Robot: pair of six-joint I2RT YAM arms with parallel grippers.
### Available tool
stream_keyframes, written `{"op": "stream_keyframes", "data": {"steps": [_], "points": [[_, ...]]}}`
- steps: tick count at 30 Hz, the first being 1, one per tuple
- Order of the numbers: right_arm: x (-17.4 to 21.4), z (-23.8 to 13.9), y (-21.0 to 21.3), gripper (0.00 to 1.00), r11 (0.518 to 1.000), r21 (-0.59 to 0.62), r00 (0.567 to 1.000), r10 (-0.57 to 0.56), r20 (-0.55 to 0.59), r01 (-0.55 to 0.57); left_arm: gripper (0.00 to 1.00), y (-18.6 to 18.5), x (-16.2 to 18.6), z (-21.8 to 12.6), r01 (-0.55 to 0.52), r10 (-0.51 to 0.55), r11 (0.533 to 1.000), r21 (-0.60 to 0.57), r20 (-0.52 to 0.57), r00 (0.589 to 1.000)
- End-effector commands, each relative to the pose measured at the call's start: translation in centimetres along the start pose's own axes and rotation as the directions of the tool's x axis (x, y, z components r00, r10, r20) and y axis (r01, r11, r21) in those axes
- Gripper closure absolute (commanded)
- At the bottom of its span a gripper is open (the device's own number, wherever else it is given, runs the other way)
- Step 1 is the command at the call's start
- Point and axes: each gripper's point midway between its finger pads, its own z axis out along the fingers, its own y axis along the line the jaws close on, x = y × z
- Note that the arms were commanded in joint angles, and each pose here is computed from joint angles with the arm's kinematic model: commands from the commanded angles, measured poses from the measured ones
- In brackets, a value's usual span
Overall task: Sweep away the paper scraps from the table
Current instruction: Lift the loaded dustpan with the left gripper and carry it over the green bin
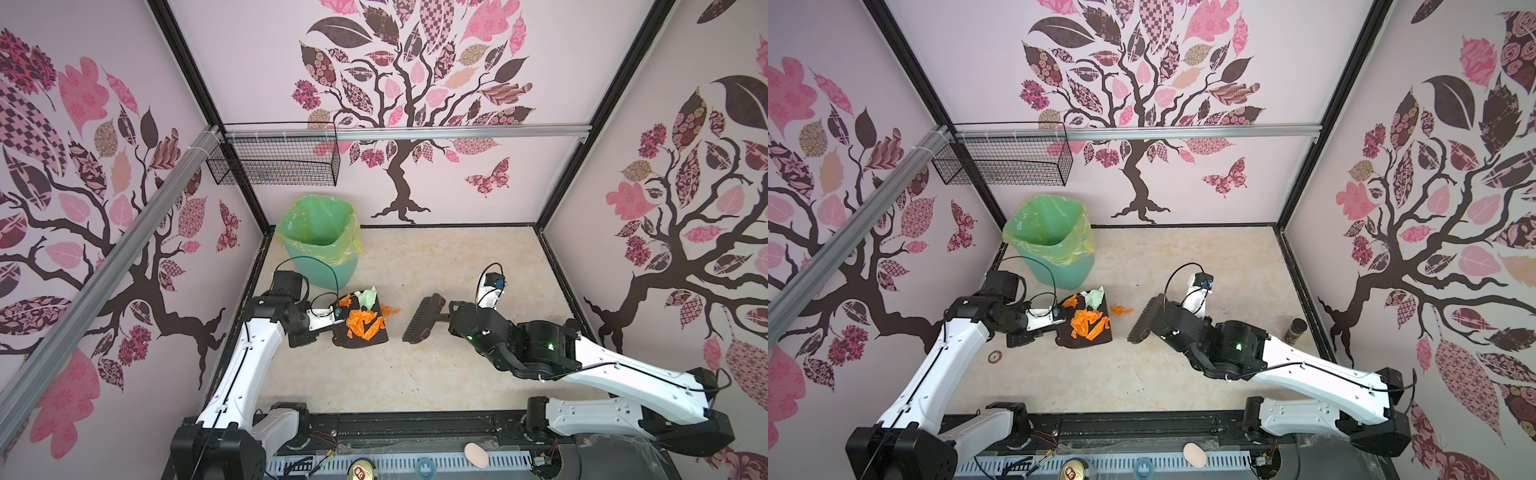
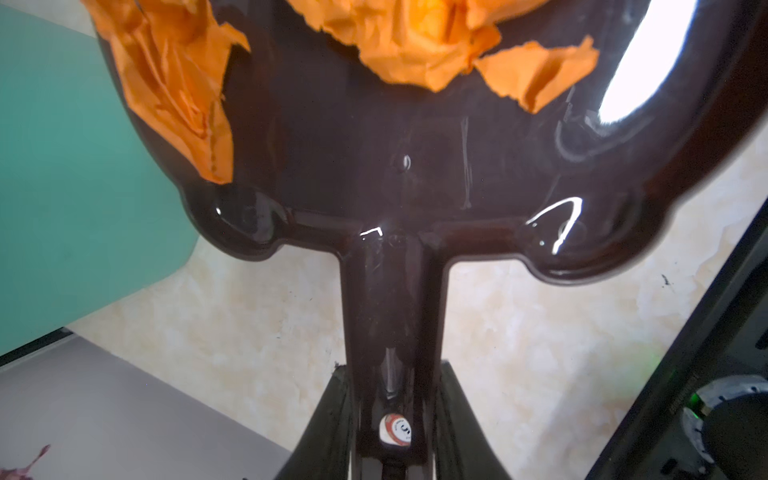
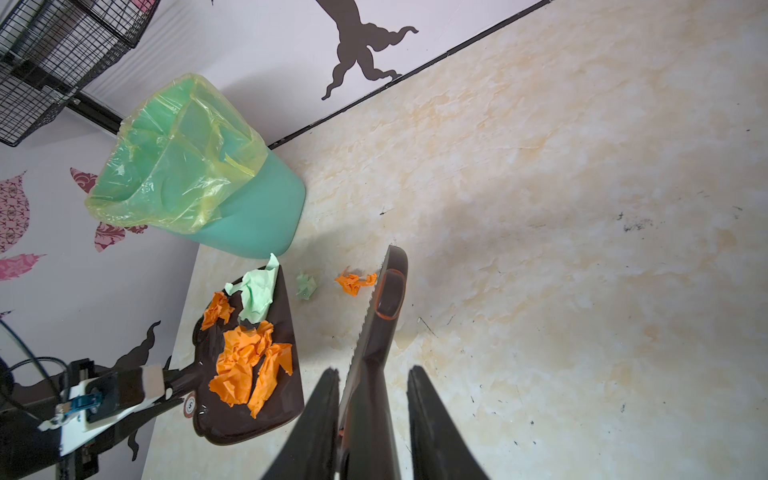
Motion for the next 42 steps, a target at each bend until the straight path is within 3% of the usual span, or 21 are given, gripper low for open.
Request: {"op": "stream_keyframes", "data": {"steps": [1,12,20,34,42], "points": [[-0.5,-0.1,0.1,1.0,1.0,-0.006,1.0,0.009,0.016,-0.008,0.85,0.3,-0.8,-2.7,-0.016,0.016,1.0,0.004,0.036,0.999],[0.0,0.1,-0.2,1.0,1.0,-0.013,1.0,0.008,0.004,-0.008,0.85,2.9,-1.3,-6.9,-0.033,0.035,0.999,-0.028,0.041,0.999],[0.4,0.2,-0.3,1.0,1.0,-0.016,1.0,-0.003,-0.009,0.003,0.85,5.0,-2.1,-10.4,0.026,-0.035,0.997,0.073,0.125,0.992],[1.1,0.5,-0.7,1.0,1.0,-0.016,1.0,-0.005,-0.019,0.005,0.85,9.0,-0.5,-12.4,0.004,-0.006,0.999,0.037,0.037,0.999],[1.2,0.6,-0.7,1.0,1.0,-0.019,1.0,-0.008,-0.024,0.008,0.86,11.9,0.4,-13.1,0.055,-0.056,0.998,0.034,0.039,0.998]]}}
